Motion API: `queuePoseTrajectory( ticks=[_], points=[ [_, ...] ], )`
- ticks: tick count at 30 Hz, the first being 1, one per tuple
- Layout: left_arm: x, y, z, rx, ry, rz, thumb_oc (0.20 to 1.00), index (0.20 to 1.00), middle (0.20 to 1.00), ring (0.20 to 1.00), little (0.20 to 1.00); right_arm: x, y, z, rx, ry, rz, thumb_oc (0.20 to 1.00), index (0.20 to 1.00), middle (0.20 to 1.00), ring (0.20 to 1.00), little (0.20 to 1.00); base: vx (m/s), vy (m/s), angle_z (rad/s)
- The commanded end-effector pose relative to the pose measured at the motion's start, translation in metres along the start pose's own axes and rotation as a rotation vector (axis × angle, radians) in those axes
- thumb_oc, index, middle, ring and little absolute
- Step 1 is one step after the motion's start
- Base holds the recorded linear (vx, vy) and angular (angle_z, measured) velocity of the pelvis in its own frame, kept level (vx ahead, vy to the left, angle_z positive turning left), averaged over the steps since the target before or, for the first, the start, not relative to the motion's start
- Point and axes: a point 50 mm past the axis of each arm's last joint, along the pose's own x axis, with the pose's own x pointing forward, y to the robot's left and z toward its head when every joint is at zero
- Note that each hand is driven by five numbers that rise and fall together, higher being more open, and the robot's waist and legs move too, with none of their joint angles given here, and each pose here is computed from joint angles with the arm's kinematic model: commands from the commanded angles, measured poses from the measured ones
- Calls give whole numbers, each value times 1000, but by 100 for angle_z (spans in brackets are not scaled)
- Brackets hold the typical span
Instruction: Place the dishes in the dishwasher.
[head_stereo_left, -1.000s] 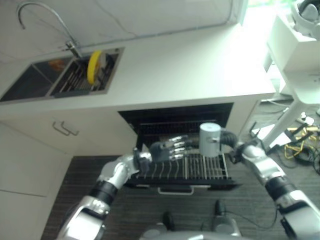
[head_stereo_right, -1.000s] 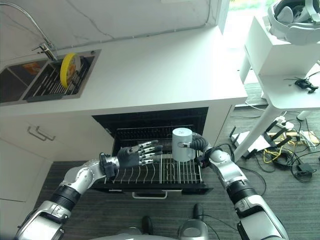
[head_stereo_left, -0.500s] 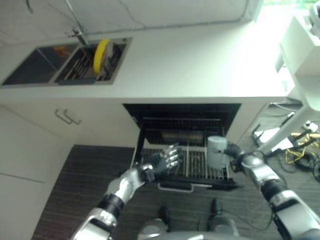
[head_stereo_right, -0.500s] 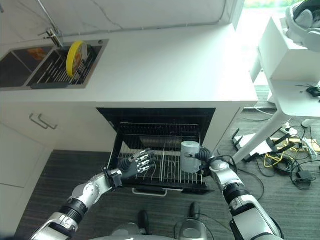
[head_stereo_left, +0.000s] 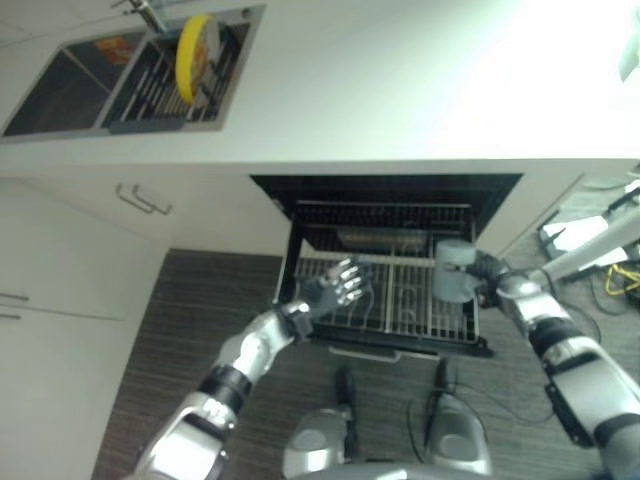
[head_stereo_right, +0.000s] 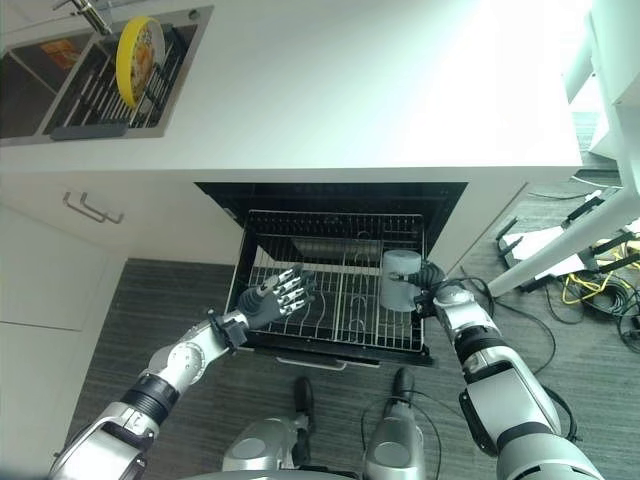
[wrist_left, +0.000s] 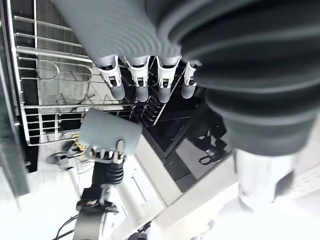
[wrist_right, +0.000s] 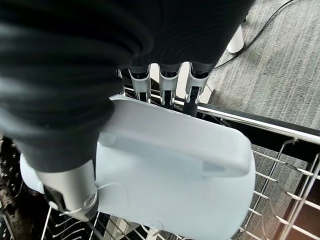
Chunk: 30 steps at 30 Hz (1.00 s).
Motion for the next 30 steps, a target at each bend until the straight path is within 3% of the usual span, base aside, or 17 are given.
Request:
queuePoseTrajectory(
  ticks=[1, 16, 22, 30],
  points=[
    [16, -21, 22, 35, -68, -126, 1000, 1000, 1000, 1000, 1000, 2, -5, 45, 42, -126, -25, 1000, 1000, 1000, 1000, 1000, -86, 1, 4],
    [13, -23, 48, 87, -160, -129, 1000, 1000, 1000, 1000, 1000, -6, -7, 72, 60, -277, -46, 1000, 1000, 1000, 1000, 1000, -76, -7, 0],
    [2, -44, 70, 116, -314, -175, 1000, 1000, 1000, 1000, 1000, -21, -4, 81, 269, -405, -90, 1000, 1000, 1000, 1000, 1000, -5, 0, 0],
    [-33, -58, 72, 187, -531, -114, 1000, 1000, 1000, 1000, 1000, -52, 20, 23, 485, -444, 10, 1000, 1000, 1000, 1000, 1000, 106, -46, -3]
  ],
)
